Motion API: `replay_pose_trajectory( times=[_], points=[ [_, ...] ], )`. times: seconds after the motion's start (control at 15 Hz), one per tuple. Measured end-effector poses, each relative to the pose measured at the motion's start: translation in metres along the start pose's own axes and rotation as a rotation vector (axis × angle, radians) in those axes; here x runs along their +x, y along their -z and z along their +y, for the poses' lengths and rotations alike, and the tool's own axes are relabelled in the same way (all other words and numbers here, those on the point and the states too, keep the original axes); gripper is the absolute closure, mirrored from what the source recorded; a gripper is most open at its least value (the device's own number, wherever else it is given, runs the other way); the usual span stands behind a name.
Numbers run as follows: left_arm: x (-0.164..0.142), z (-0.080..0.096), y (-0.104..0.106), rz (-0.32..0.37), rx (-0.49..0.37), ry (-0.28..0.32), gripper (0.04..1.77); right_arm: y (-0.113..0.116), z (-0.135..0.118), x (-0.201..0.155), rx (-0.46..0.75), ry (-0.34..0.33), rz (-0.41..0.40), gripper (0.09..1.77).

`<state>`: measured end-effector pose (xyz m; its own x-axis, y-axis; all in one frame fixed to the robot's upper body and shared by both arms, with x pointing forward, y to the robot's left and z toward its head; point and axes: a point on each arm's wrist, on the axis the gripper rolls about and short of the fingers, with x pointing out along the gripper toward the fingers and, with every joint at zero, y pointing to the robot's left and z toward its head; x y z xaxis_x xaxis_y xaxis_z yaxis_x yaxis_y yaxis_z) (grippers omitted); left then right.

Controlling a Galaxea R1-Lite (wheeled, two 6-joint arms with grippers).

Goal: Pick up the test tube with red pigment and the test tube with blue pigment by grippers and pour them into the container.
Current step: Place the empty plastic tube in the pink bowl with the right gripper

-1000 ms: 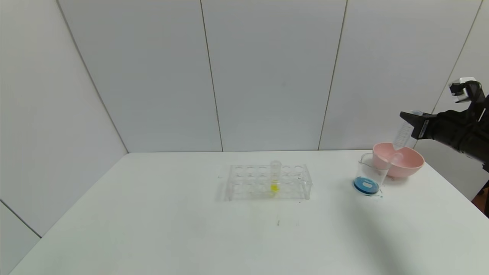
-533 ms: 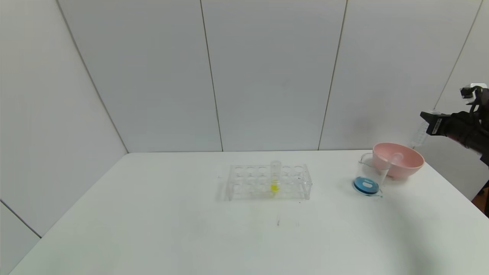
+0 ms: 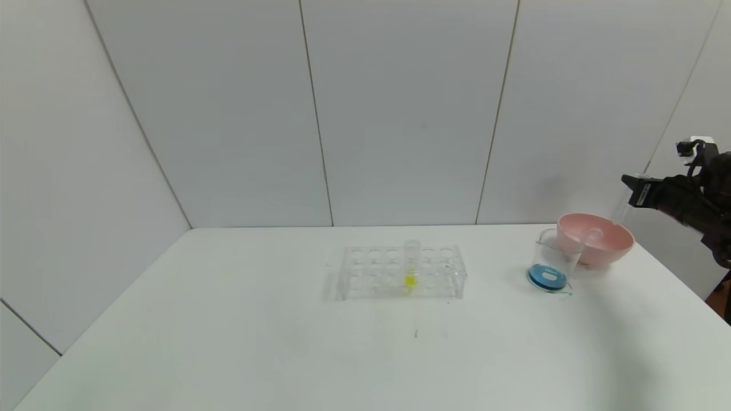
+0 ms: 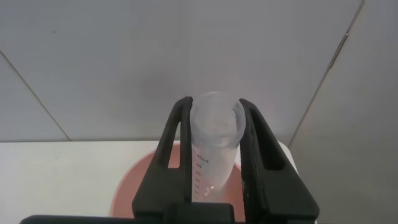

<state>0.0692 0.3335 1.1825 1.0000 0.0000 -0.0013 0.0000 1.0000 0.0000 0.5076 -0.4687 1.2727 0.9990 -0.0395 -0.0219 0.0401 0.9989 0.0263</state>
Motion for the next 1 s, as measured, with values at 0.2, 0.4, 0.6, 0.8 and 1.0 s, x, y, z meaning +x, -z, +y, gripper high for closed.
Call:
replay_pose_trajectory(
  times=[0.2, 0.4, 0.6, 0.8, 1.0],
  points=[
    [0.000, 0.000, 0.000, 0.000, 0.000, 0.000, 0.05, 0.002, 0.004, 0.007, -0.001, -0.012, -0.005, 1.29],
    [0.000, 0.000, 0.000, 0.001, 0.000, 0.000, 0.05, 0.003, 0.008, 0.015, -0.015, -0.022, -0.047, 0.92],
    [0.000, 0.000, 0.000, 0.001, 0.000, 0.000, 0.05, 0.003, 0.014, 0.019, -0.032, -0.038, -0.109, 0.68],
    [0.000, 0.000, 0.000, 0.000, 0.000, 0.000, 0.05, 0.010, 0.035, 0.019, -0.024, -0.074, -0.086, 0.51],
    [0.000, 0.000, 0.000, 0.000, 0.000, 0.000, 0.05, 0.011, 0.078, 0.016, -0.015, -0.082, -0.071, 0.40]
  ],
)
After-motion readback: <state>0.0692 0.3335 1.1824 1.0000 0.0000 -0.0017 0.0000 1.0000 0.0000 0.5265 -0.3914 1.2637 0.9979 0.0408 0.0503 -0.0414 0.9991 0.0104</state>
